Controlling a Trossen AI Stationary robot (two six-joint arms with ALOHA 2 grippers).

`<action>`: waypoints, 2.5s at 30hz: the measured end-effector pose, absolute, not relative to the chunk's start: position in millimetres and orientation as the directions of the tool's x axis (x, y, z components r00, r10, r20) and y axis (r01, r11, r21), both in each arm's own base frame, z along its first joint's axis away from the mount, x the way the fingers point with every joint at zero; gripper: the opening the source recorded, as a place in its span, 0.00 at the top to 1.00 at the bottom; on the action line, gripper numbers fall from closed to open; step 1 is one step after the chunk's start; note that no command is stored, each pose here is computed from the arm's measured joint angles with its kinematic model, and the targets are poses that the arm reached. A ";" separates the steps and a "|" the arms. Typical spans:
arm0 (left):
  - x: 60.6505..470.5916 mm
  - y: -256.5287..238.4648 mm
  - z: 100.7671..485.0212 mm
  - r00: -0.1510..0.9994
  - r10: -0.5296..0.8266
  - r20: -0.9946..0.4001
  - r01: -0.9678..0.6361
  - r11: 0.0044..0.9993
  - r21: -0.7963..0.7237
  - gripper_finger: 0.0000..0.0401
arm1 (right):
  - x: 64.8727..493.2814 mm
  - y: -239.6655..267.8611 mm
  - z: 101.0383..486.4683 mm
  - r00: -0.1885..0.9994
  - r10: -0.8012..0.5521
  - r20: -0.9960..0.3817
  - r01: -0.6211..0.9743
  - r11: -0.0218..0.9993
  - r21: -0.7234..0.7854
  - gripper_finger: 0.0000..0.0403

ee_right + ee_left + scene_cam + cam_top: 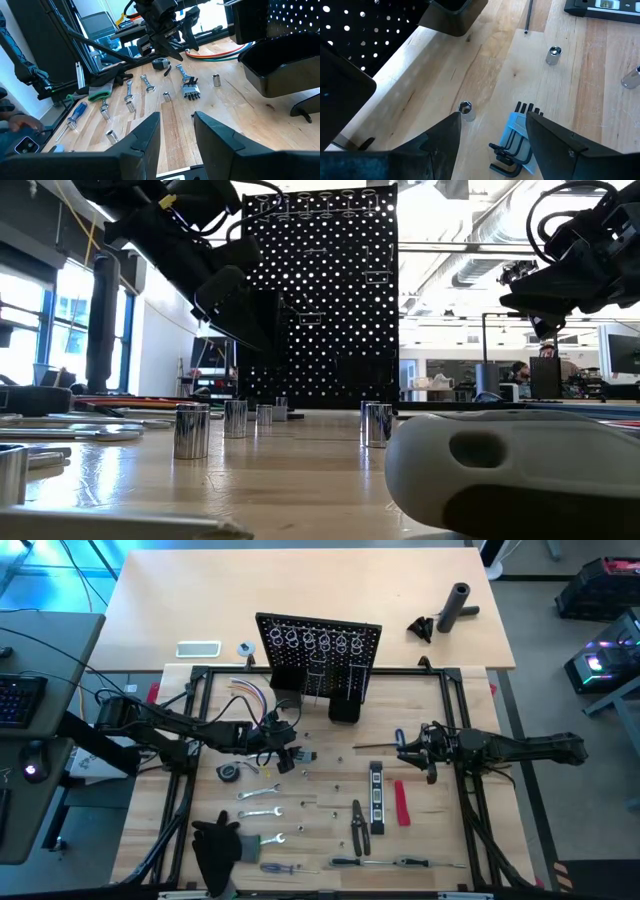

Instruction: Hang tools onto peg board

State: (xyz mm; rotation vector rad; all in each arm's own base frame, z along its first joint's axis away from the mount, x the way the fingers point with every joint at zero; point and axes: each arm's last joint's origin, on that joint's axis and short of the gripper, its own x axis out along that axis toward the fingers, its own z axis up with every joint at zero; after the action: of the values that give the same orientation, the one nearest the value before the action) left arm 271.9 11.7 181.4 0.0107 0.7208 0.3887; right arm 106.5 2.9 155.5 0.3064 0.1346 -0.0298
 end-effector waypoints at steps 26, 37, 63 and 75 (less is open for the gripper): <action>274.0 11.7 183.6 0.702 0.351 -0.619 -0.348 0.928 0.132 0.46 | 106.5 2.9 155.6 0.991 -0.009 -0.136 0.014 0.999 0.039 0.72; 277.1 11.7 187.5 0.734 0.351 -0.582 -0.354 0.928 0.113 0.46 | 106.6 2.6 155.7 0.991 -0.019 -0.134 0.024 0.999 0.036 0.72; 277.1 11.8 187.4 0.733 0.351 -0.583 -0.354 0.928 0.114 0.46 | 106.6 2.5 155.8 0.991 -0.020 -0.134 0.026 0.999 0.044 0.72; 277.0 11.8 187.4 0.733 0.351 -0.583 -0.354 0.928 0.114 0.46 | 106.6 2.5 155.8 0.991 -0.021 -0.133 0.027 0.999 0.043 0.72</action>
State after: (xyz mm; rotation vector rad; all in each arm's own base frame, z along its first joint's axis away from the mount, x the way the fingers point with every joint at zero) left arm 277.0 11.8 187.4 -0.0048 0.6398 0.3877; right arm 106.6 2.5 155.8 0.0449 0.1330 -0.0236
